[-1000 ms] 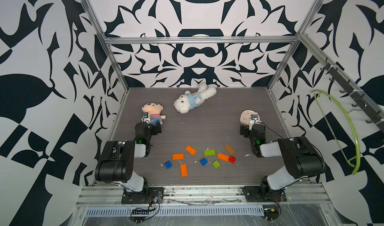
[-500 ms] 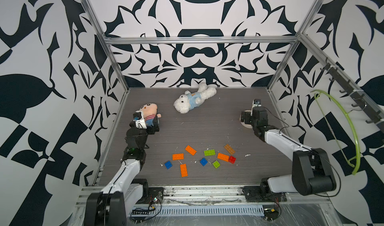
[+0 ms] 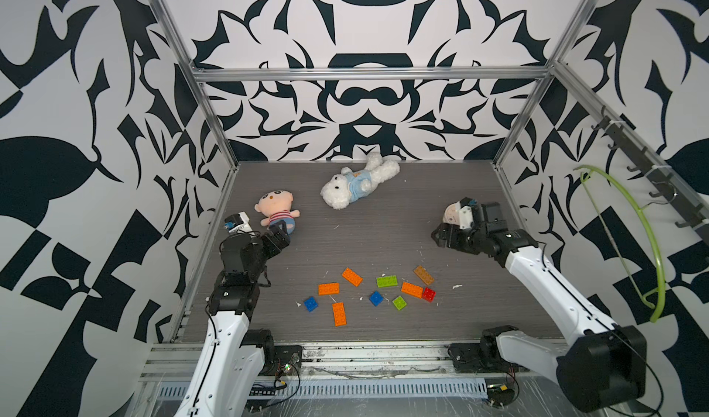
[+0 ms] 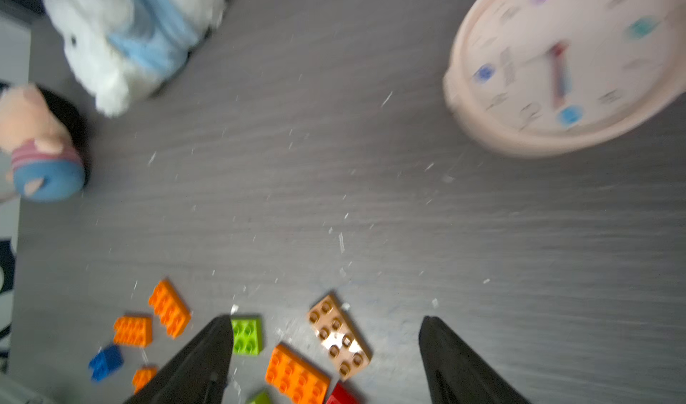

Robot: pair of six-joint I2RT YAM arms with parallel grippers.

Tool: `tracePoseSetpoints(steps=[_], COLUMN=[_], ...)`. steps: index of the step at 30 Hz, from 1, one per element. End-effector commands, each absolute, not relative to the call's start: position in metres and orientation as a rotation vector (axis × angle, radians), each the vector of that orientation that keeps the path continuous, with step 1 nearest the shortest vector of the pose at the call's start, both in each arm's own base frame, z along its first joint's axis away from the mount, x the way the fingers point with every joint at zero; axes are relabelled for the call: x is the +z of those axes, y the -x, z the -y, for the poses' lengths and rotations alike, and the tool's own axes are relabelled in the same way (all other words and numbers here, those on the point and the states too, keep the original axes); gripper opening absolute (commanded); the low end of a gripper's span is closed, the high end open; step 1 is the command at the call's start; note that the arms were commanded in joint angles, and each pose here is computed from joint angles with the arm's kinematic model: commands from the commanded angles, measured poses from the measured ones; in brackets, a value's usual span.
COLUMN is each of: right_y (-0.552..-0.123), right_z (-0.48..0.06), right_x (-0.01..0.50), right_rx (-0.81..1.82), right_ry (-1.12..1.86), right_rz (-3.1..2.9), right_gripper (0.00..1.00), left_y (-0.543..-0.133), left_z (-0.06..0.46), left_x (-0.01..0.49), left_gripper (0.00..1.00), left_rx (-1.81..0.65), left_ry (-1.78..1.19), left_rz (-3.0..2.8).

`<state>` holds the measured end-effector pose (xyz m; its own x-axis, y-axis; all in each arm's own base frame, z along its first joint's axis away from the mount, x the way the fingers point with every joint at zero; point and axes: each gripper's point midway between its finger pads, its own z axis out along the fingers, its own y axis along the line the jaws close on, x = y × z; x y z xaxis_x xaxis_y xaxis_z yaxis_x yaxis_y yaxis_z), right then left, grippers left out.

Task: Assemble the number 5 with lego
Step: Move the lego brick at the center of the board.

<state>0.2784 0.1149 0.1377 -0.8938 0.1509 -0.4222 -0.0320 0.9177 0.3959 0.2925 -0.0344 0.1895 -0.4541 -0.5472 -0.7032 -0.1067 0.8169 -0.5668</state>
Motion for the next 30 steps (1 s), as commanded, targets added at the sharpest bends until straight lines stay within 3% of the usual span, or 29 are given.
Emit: tracePoseSetpoints(steps=[1,6,11,23,30], right_y=[-0.237,-0.209,-0.182,-0.122,-0.111], right_z=[-0.141,-0.174,-0.222,-0.306,-0.308], right_x=[0.133,0.135,0.139,0.097,0.067], right_rx=[0.489,0.436,0.570,0.537,0.446], right_ry=[0.063,0.191,0.299,0.666,0.743], right_rz=[-2.749,-2.749,-2.732,-2.780,-2.834], right_gripper=[0.81,0.74,0.66,0.64,0.70], left_y=[-0.272,-0.242,-0.221,-0.214,-0.212], left_z=[0.072,0.114,0.138,0.105,0.108], left_x=[0.170,0.146,0.130,0.137,0.138], left_gripper=[0.99,0.99,0.99,0.99,0.99], left_rx=[-0.783,-0.751,-0.649,-0.451,-0.460], left_ry=[0.492,0.367,0.318,0.428,0.381], left_rz=[-2.207,-2.392,-2.492,-2.409,-2.424])
